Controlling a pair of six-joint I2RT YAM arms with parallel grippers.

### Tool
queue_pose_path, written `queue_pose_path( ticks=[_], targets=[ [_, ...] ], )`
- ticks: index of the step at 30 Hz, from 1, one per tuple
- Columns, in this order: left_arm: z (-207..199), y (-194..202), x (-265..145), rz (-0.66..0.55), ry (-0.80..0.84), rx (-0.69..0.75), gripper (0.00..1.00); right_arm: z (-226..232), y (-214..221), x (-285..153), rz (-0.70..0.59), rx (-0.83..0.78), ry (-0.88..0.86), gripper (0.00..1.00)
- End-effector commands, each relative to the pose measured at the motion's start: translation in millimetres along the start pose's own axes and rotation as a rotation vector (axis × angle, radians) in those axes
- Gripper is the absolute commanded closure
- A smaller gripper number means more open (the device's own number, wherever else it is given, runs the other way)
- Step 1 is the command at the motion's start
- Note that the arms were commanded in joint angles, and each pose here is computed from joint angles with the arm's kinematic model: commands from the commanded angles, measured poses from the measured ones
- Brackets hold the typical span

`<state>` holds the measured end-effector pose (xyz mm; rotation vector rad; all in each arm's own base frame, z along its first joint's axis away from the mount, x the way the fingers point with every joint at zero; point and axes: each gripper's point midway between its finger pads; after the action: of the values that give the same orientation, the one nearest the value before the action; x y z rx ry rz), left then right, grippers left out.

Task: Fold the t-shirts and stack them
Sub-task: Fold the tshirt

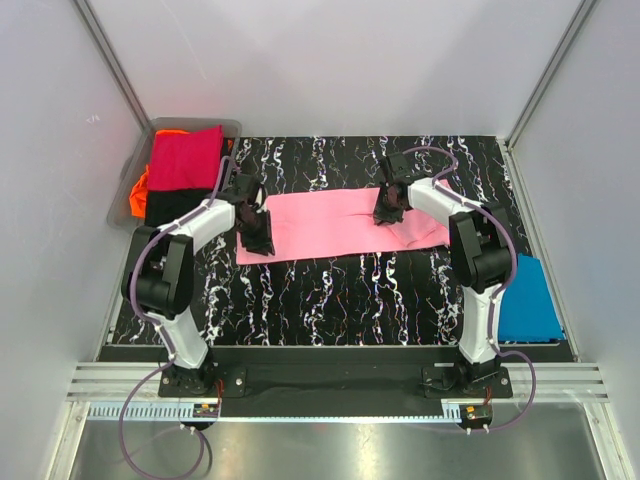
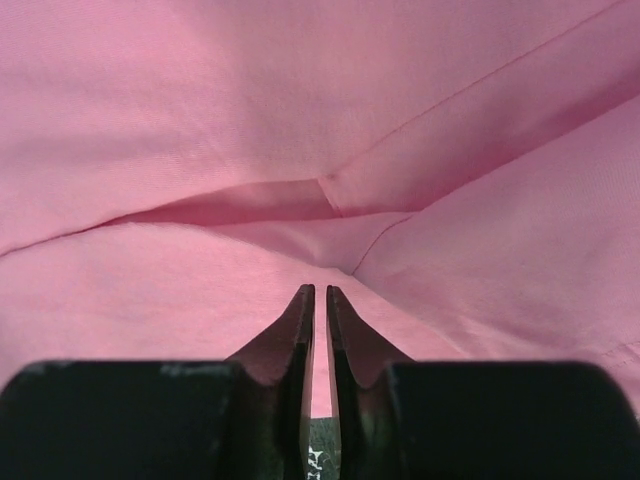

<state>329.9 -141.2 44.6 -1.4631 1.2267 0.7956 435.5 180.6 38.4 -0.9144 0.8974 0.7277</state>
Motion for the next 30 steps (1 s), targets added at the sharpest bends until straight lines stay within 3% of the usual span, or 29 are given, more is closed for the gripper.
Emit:
queue_pose_path(
  ticks=[1,20,30],
  targets=[
    [2,-10,4,-0.005,-0.013,0.018,0.72,1,-1,4,0.003,0.018,-0.004,0.85],
    [24,42,25,0.153,-0.077,-0.025,0.73,-3,-31,24,-0.037,0.036,0.017,0.84],
    [33,42,17,0.131,-0.111,-0.023,0.73,18,-23,23,0.032,0.021,-0.081,0.79]
  ],
)
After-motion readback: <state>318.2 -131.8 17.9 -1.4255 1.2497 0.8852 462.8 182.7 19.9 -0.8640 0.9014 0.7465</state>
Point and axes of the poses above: each gripper's point midway between its finger pads, its own x axis out along the fingers, its own z axis along the line the jaws close on, y = z × x, and after that the axes turned 9 degrees about x, right-handed
